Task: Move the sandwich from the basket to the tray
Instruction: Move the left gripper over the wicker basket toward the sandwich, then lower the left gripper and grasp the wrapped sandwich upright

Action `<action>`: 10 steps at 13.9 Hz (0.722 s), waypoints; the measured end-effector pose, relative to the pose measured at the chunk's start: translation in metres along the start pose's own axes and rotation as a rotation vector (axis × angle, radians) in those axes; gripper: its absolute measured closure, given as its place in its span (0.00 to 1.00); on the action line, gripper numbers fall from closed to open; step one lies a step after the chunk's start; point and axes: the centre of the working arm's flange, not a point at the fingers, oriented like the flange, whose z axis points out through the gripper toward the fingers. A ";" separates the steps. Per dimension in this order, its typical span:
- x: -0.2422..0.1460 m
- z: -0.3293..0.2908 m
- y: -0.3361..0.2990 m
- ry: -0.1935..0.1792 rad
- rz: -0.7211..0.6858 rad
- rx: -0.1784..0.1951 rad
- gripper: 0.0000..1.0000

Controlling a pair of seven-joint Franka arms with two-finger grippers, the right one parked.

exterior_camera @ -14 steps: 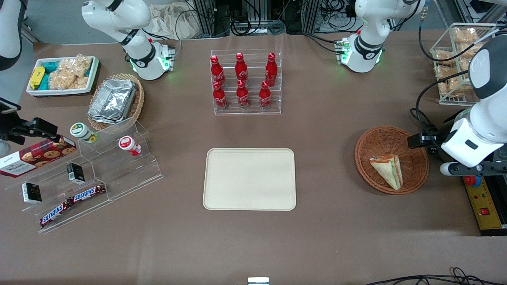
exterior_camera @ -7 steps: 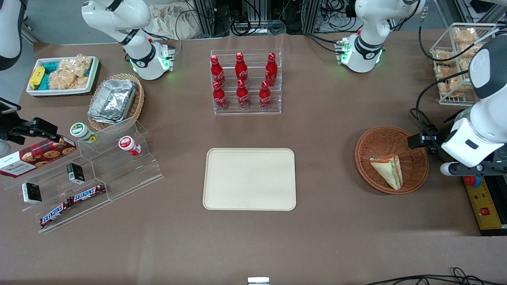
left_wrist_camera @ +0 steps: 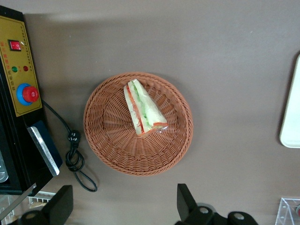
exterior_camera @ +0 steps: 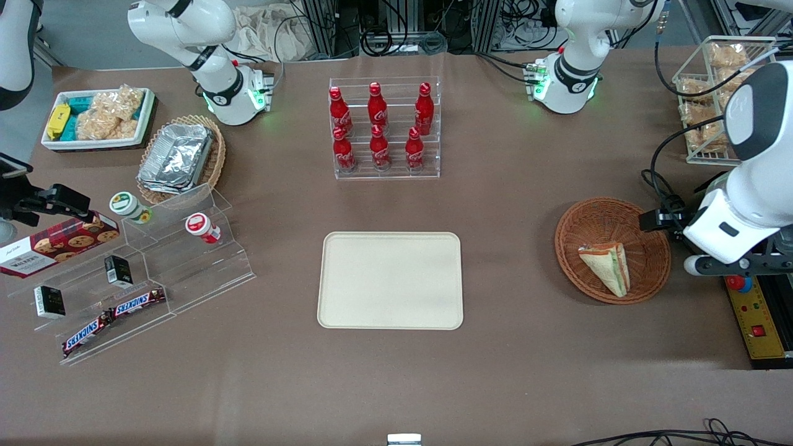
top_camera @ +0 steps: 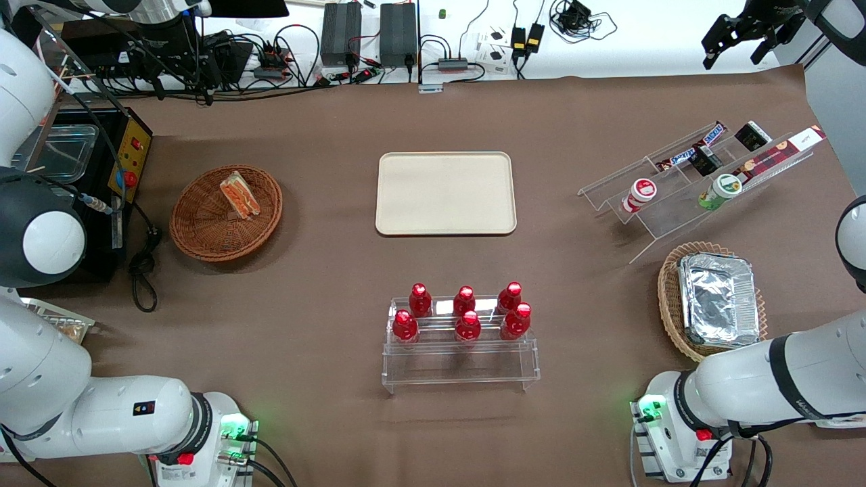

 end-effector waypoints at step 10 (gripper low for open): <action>0.001 0.143 -0.035 -0.077 -0.056 -0.024 0.01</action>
